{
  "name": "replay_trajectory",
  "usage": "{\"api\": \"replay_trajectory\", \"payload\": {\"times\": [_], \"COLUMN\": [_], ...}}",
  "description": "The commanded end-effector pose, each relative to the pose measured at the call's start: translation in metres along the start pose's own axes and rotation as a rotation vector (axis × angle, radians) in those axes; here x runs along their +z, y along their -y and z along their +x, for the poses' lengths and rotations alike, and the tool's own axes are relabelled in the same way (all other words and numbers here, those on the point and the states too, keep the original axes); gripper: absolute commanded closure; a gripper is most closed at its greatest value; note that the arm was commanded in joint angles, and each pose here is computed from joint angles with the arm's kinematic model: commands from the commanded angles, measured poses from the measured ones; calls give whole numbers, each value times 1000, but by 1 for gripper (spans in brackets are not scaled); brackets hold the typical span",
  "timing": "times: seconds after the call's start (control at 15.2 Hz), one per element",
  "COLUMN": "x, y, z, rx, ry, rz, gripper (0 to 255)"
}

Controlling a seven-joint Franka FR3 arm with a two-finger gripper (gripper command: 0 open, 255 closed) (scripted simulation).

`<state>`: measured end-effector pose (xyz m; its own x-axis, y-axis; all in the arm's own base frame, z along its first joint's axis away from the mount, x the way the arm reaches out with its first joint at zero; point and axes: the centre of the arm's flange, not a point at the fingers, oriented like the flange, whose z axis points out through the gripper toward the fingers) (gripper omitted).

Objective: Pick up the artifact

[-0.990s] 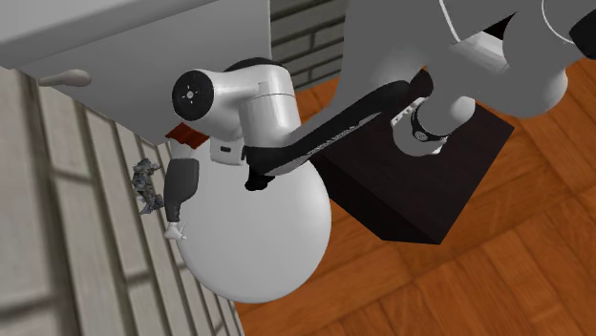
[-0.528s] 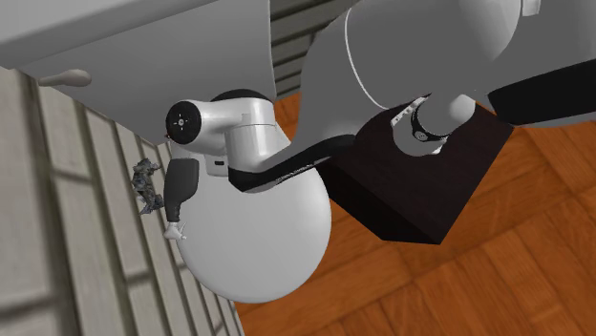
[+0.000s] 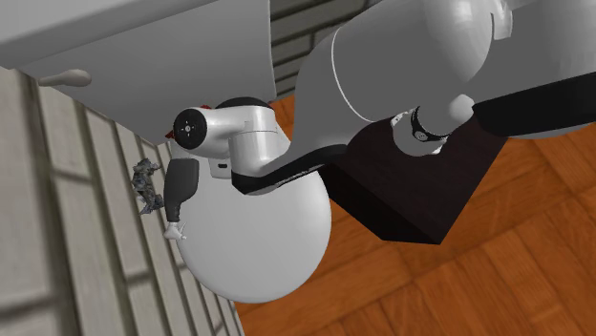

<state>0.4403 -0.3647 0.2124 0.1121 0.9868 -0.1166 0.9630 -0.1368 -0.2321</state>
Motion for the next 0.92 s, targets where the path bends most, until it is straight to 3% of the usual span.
{"api": "replay_trajectory", "payload": {"times": [0.0,0.46,0.86], "x": [0,0,-30], "y": [0,0,7], "z": [0,0,-3], "rx": [-1,-1,-1], "ry": [0,0,0], "rz": [0,0,0], "gripper": [255,255,255]}}
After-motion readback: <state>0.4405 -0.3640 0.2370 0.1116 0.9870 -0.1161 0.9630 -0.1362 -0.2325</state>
